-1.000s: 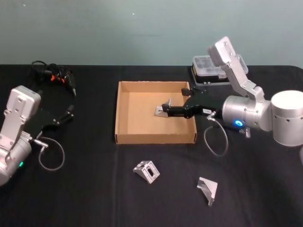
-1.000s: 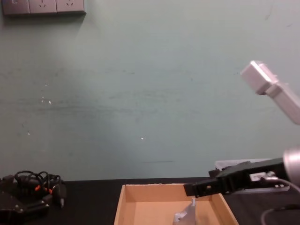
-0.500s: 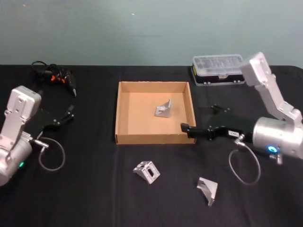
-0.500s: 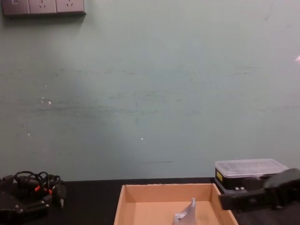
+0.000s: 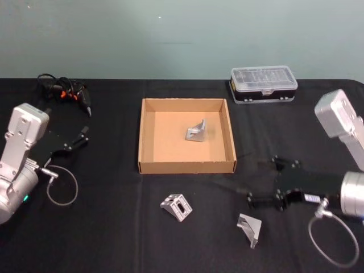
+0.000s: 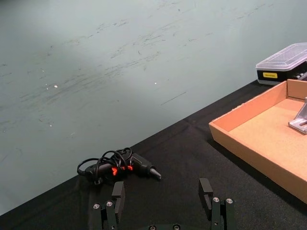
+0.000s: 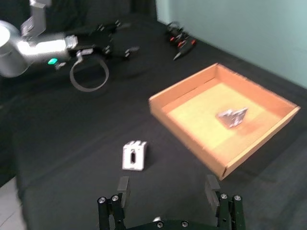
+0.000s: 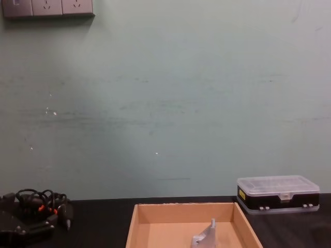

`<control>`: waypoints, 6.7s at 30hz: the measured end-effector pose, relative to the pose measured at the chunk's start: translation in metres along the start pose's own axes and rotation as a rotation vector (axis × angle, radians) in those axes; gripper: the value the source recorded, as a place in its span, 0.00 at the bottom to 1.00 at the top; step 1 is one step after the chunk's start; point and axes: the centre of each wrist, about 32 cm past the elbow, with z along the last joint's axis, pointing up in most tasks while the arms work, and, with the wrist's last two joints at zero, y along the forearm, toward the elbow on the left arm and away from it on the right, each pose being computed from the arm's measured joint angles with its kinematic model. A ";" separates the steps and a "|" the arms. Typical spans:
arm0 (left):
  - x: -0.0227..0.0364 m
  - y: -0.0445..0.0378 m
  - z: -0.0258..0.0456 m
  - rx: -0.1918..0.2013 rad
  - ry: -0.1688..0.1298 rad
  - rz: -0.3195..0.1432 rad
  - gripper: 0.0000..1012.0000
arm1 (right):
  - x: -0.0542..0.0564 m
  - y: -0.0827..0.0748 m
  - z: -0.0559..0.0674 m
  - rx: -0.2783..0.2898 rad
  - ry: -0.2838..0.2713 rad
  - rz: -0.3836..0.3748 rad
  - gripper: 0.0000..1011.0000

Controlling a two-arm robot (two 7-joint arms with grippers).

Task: Use one hand to pick up the angle iron from the table and place it into the box.

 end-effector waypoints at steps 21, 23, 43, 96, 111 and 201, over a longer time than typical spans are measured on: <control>0.0000 0.0000 0.0000 0.000 0.000 0.000 1.00 | -0.019 -0.004 -0.029 -0.189 0.031 0.055 0.99; 0.0000 0.0000 0.0000 0.000 0.000 0.000 1.00 | -0.019 -0.003 -0.030 -0.194 0.028 0.047 0.99; 0.0000 0.0000 0.0000 0.000 0.000 0.000 1.00 | -0.023 0.010 -0.037 -0.212 -0.027 0.006 0.99; 0.0000 0.0000 0.0000 0.000 0.000 0.000 1.00 | -0.023 0.021 -0.048 -0.232 0.021 0.015 0.71; 0.0000 0.0000 0.0000 0.000 0.000 0.000 1.00 | -0.023 0.020 -0.047 -0.231 0.019 0.014 0.53; 0.0000 0.0000 0.0000 0.000 0.000 0.000 1.00 | 0.045 0.196 0.044 -0.106 -0.022 -0.080 0.53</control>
